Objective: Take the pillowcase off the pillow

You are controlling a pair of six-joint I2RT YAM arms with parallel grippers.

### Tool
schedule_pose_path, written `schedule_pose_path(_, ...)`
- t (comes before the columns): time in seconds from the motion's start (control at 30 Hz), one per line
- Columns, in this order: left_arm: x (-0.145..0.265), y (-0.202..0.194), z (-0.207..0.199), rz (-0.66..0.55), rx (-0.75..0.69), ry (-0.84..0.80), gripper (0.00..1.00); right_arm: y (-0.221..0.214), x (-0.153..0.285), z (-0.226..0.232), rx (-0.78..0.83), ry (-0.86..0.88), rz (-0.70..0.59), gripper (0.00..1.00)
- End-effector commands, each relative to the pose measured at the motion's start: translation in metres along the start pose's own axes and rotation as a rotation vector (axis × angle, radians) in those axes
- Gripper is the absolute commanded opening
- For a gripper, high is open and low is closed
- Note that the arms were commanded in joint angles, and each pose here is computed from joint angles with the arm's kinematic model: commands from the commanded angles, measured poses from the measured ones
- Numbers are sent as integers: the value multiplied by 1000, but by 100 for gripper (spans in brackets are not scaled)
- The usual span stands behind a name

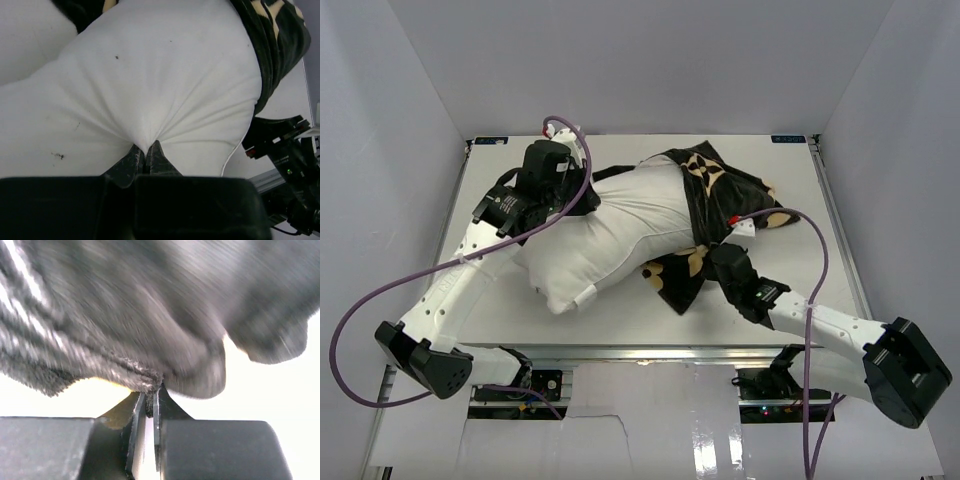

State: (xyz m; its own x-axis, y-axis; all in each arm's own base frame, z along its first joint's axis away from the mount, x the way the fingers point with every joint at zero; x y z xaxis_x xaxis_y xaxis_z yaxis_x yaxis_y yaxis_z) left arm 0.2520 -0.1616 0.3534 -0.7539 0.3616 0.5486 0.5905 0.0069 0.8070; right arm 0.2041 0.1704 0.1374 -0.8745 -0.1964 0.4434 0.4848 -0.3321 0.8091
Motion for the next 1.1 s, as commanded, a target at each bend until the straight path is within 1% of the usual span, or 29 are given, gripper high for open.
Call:
schedule_pose_path(0.0,35,29,0,-117,-51,-35,0,15,-4,-35,-18,-161,-95,8)
schedule_pose_path(0.23,44,24,4,-96,-100,-47,0,39,-16,-80,-95,-285,-123,8)
schedule_pose_path(0.33,51,23,5,-97,-118,-57,0,54,-24,-100,-138,-303,-127,8)
schedule_pose_path(0.37,53,22,4,-93,-132,-68,0,63,-28,-109,-153,-321,-128,8)
schedule_pose_path(0.4,54,21,4,-90,-138,-75,0,67,-29,-105,-147,-297,-125,8)
schedule_pose_path(0.47,56,17,-1,-72,-158,-142,0,78,-35,-122,-166,-333,-119,8)
schedule_pose_path(0.5,59,14,-1,-73,-168,-159,0,88,-38,-122,-178,-310,-119,8)
schedule_pose_path(0.53,55,9,1,-59,-180,-159,0,93,-41,-134,-195,-335,-117,8)
schedule_pose_path(0.57,55,5,0,-53,-187,-175,0,97,-42,-136,-189,-326,-110,8)
schedule_pose_path(0.6,58,3,0,-62,-193,-192,0,103,-44,-128,-172,-251,-83,8)
schedule_pose_path(0.67,50,-10,1,-44,-182,-206,0,106,-40,-115,-126,-157,-34,9)
schedule_pose_path(0.7,49,-15,2,-44,-173,-209,0,101,-34,-108,-103,-101,18,25)
schedule_pose_path(0.73,47,-24,4,-47,-153,-213,0,109,-22,-98,-78,-56,-11,36)
schedule_pose_path(0.77,46,-29,5,-46,-145,-213,0,112,-13,-94,-63,-41,-26,44)
schedule_pose_path(0.8,45,-33,7,-48,-136,-203,0,116,-4,-91,-38,-27,-41,55)
schedule_pose_path(0.83,43,-37,8,-50,-132,-199,0,127,15,-86,-23,-12,-81,59)
schedule_pose_path(0.87,41,-46,11,-38,-124,-188,0,134,23,-82,-9,-4,-106,62)
schedule_pose_path(0.9,39,-50,13,-35,-120,-180,0,140,30,-77,27,34,-115,67)
schedule_pose_path(0.93,40,-52,13,-48,-121,-184,0,156,40,-66,57,83,-143,69)
schedule_pose_path(0.97,36,-61,15,-27,-122,-185,0,164,42,-60,85,123,-148,70)
schedule_pose_path(1.0,35,-65,15,-26,-123,-190,0,169,43,-50,119,207,-137,74)
schedule_pose_path(1.03,35,-67,15,-34,-122,-199,0,173,37,-46,163,244,-119,76)
schedule_pose_path(1.07,34,-72,16,-30,-122,-200,0,187,38,-36,191,287,-147,78)
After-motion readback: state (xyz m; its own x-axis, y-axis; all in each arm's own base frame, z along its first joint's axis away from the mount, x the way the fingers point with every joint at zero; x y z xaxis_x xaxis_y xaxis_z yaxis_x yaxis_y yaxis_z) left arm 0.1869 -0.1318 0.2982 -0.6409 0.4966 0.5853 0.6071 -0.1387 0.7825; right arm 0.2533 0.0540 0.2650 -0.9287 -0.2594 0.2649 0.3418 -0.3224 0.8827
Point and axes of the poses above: each gripper's point midway between its finger pads, its own x axis back along the fingers, its own z axis along the line the jaws close on, y = z × x, the point moved 8 cm from there along x, back along the fingers, and after that the axes turned 8 degrees about -x, right-handed, at the moved point
